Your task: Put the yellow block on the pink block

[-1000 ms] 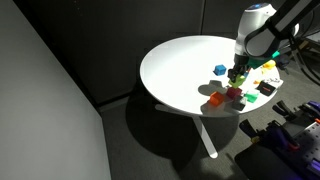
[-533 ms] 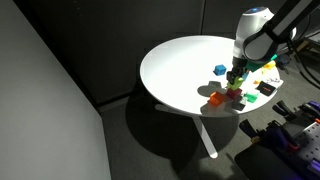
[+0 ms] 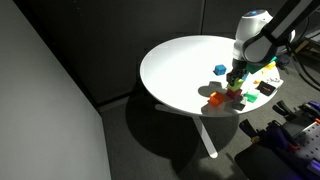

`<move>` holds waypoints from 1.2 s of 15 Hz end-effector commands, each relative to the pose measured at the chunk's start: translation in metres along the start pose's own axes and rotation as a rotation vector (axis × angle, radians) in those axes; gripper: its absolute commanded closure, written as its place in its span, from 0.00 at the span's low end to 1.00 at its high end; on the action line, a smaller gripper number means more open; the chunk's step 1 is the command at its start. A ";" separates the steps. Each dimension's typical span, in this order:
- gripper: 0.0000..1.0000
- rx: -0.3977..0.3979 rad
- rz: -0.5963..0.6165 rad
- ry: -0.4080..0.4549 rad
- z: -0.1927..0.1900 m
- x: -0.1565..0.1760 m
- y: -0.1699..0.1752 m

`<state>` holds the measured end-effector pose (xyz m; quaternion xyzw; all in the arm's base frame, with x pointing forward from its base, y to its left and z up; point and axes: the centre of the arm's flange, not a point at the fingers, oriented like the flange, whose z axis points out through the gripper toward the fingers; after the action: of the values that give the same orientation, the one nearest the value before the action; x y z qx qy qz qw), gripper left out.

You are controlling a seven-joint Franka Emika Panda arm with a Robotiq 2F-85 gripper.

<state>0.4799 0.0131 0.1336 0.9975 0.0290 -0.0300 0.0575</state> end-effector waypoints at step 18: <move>0.00 0.012 -0.005 0.024 -0.007 -0.010 0.000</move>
<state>0.4779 0.0120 0.1283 0.9972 0.0289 -0.0345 0.0589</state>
